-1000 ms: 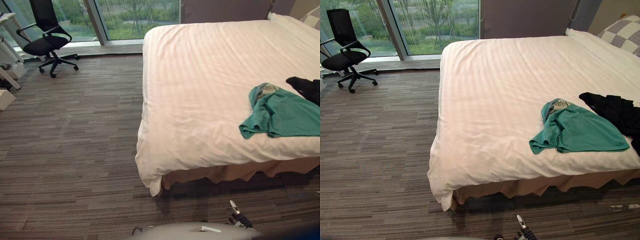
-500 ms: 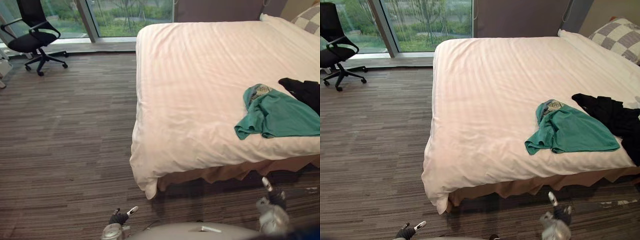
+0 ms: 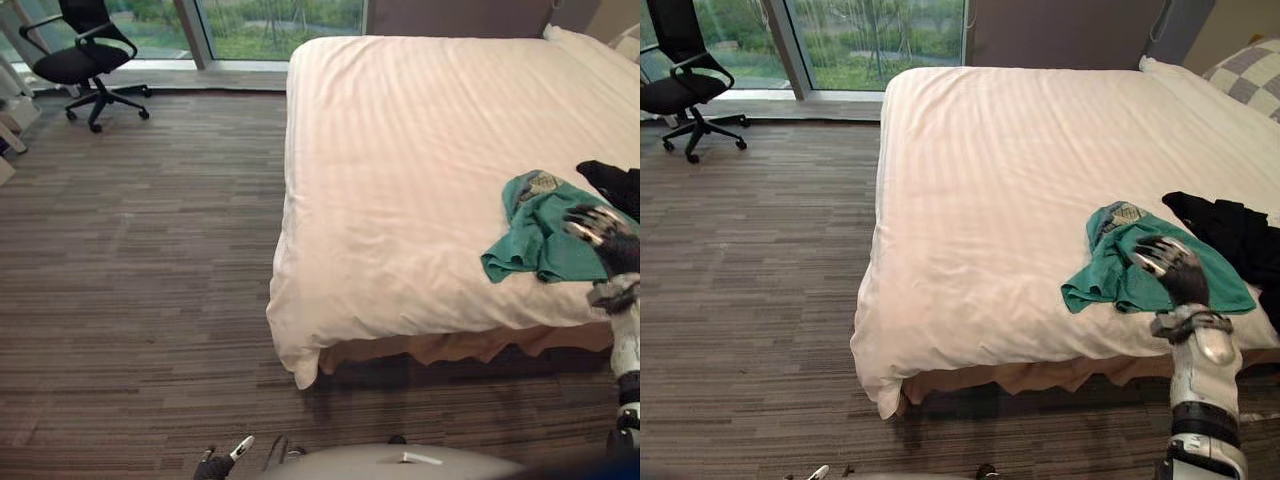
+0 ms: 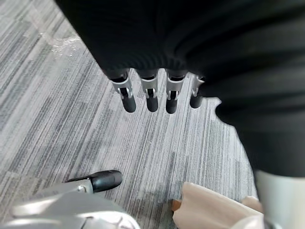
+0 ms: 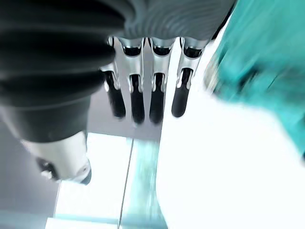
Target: Tidy the bed and pick cloth on bed and put in laundry
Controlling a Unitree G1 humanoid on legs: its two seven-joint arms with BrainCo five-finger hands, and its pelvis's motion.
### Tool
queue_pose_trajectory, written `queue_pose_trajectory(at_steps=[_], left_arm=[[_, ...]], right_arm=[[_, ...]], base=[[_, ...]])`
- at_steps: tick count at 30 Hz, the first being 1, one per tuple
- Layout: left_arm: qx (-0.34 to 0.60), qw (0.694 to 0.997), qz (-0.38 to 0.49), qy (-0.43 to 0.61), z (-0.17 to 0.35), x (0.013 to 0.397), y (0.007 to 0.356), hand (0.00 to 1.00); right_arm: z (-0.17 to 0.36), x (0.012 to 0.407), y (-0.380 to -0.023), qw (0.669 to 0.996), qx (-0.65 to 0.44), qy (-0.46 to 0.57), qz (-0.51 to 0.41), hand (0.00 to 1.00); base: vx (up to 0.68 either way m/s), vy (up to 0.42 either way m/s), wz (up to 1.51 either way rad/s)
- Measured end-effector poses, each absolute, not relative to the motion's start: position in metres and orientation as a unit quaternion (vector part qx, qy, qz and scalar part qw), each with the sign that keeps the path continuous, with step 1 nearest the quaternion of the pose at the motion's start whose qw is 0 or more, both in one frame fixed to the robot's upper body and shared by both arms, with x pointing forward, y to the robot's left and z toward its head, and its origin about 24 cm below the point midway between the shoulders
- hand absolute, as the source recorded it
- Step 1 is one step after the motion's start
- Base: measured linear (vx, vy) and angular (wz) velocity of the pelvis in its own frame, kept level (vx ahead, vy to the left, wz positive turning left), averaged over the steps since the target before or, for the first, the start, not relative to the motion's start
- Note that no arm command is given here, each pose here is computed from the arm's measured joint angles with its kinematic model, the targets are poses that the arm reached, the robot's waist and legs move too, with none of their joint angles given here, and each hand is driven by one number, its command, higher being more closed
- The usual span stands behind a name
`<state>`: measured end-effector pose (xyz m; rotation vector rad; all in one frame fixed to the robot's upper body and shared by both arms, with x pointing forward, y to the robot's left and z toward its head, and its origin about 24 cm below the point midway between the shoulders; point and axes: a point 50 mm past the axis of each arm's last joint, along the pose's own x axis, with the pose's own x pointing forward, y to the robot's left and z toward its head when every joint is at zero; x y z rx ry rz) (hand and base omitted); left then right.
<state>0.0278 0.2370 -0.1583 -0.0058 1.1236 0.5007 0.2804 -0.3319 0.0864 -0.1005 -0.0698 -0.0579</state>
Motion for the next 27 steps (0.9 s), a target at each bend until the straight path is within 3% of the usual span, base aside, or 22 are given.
queue_pose_trajectory(at_steps=[8, 15, 18, 22, 27], left_arm=[[-0.013, 0.808, 0.217, 0.547, -0.162, 0.027, 0.225, 0.0], [-0.025, 0.81, 0.199, 0.551, -0.162, 0.031, 0.224, 0.0], [-0.022, 0.827, 0.188, 0.529, -0.159, 0.052, 0.229, 0.0], [0.007, 0.877, 0.181, 0.446, -0.136, 0.119, 0.251, 0.0], [0.003, 0.913, 0.173, 0.369, -0.111, 0.173, 0.253, 0.0]], right_arm=[[0.077, 0.329, -0.199, 0.987, -0.041, 0.004, 0.153, 1.0], [0.071, 0.342, -0.13, 0.976, -0.022, 0.041, 0.213, 1.0], [0.083, 0.352, -0.111, 0.976, -0.024, 0.034, 0.213, 1.0], [0.146, 0.378, -0.084, 0.977, -0.014, -0.055, 0.207, 1.0], [0.199, 0.386, -0.071, 0.966, -0.005, -0.138, 0.219, 1.0]], base=[[-0.05, 0.001, 0.35], [-0.07, 0.001, 0.15], [-0.09, -0.015, 0.37], [-0.11, -0.063, 0.3], [-0.03, -0.026, 0.22]])
